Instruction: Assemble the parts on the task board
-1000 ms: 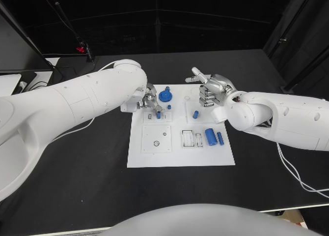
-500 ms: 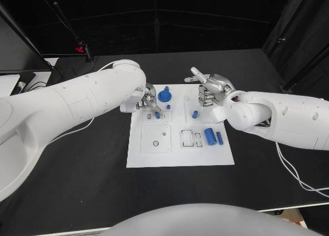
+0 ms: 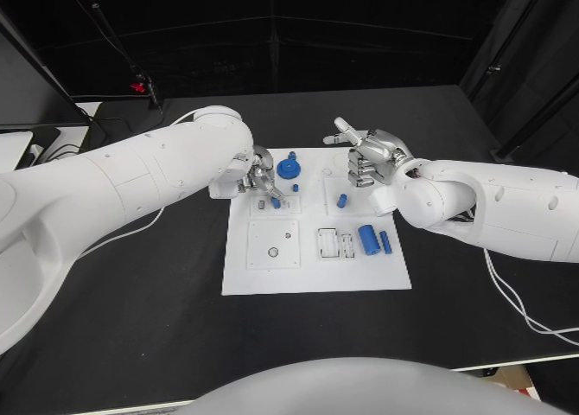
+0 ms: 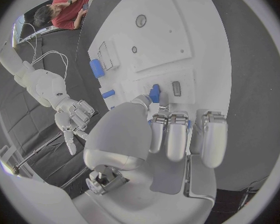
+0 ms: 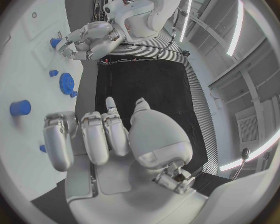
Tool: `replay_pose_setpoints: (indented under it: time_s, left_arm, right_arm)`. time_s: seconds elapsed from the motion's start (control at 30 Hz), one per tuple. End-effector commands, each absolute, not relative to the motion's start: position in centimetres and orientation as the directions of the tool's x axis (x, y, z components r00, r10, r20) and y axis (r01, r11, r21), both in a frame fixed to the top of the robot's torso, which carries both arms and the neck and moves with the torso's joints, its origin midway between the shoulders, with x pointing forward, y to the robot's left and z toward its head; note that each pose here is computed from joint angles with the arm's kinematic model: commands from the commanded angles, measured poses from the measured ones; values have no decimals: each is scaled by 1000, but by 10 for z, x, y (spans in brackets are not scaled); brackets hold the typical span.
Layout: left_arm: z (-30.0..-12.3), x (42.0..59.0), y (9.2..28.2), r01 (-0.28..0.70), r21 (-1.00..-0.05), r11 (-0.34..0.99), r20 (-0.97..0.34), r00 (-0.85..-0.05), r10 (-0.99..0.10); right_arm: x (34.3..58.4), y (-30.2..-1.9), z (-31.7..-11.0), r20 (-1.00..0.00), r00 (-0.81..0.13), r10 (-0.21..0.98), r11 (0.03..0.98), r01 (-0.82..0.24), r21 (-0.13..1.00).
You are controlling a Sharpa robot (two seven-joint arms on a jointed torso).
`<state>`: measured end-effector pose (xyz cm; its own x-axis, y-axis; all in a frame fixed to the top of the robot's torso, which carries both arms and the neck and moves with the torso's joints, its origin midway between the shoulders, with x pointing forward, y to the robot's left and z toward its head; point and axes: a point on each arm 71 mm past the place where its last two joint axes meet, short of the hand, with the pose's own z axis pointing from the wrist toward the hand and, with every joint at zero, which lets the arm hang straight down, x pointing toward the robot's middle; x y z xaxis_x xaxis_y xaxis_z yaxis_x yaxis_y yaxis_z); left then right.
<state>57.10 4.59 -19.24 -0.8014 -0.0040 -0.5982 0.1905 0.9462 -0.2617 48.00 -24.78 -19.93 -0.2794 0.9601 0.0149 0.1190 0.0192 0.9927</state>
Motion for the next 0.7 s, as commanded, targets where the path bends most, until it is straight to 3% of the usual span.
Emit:
replay_pose_setpoints:
  time_s: [0.03, 0.7]
  left_arm:
    - [-191, 570, 42, 191, -321, 928, -593, -805, -39]
    - [-191, 572, 53, 118, -385, 915, -583, -800, -143]
  right_arm:
    - [480, -248, -198, 14, -276, 961, 17, 111, 994]
    - [481, -251, -198, 11, -269, 963, 20, 110, 994]
